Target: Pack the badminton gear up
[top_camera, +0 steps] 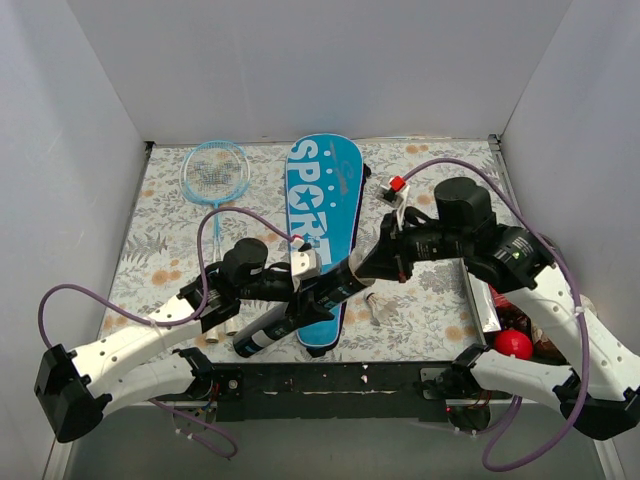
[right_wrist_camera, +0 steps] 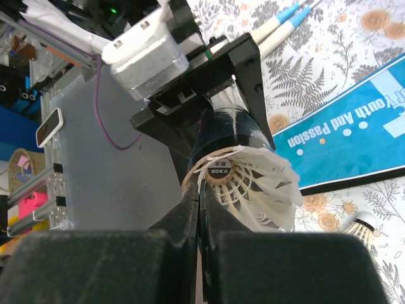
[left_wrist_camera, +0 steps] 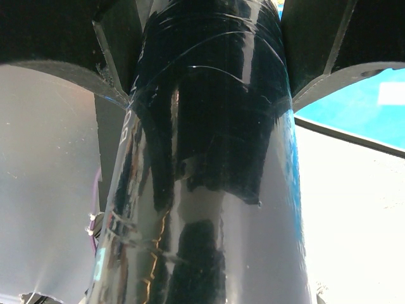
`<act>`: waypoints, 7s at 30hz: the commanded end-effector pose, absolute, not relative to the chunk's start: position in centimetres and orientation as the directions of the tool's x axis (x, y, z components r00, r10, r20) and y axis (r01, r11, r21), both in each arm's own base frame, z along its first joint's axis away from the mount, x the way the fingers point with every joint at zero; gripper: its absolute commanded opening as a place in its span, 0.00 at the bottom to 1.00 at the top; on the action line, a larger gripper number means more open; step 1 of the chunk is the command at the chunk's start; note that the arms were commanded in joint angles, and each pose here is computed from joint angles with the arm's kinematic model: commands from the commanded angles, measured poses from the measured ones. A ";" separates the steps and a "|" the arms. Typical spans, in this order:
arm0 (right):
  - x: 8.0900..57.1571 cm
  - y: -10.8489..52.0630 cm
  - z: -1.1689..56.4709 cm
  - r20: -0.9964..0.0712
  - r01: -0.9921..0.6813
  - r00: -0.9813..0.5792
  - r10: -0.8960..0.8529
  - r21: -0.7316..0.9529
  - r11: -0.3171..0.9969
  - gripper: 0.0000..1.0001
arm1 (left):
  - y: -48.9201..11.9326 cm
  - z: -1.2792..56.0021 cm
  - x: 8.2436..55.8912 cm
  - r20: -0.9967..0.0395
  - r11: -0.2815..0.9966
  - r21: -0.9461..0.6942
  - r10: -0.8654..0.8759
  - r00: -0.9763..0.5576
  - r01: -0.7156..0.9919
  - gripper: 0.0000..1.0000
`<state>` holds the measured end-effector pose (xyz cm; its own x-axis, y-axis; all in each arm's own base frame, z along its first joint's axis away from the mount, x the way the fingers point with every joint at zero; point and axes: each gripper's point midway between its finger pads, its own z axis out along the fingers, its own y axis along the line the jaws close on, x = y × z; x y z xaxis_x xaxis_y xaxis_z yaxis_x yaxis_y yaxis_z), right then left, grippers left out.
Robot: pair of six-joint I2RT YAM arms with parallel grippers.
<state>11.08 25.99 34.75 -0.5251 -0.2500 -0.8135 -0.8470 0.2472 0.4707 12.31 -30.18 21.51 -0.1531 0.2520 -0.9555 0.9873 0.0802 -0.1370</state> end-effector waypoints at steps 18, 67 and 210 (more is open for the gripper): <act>8.2 32.4 28.4 -0.755 -0.844 -0.523 -0.395 0.523 0.118 0.01 | -29.4 22.8 10.9 -0.974 0.034 -0.092 0.203 -0.098 0.995 0.20; 15.6 17.9 17.0 -0.592 -0.010 -0.744 0.311 0.475 0.880 0.65 | -29.2 22.7 10.7 -0.975 0.034 -0.099 0.199 -0.104 0.994 0.21; 10.1 27.5 35.1 -0.863 -0.903 -0.398 -0.310 0.309 0.300 0.01 | -29.4 21.9 10.2 -0.964 0.010 -0.135 0.228 -0.134 0.991 0.22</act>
<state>10.26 25.53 34.44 -0.4567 -0.3081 -0.8346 -0.8577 0.4015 0.3211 11.02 -29.46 21.99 -0.1360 0.2192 -0.9661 0.9906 0.0464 -0.1289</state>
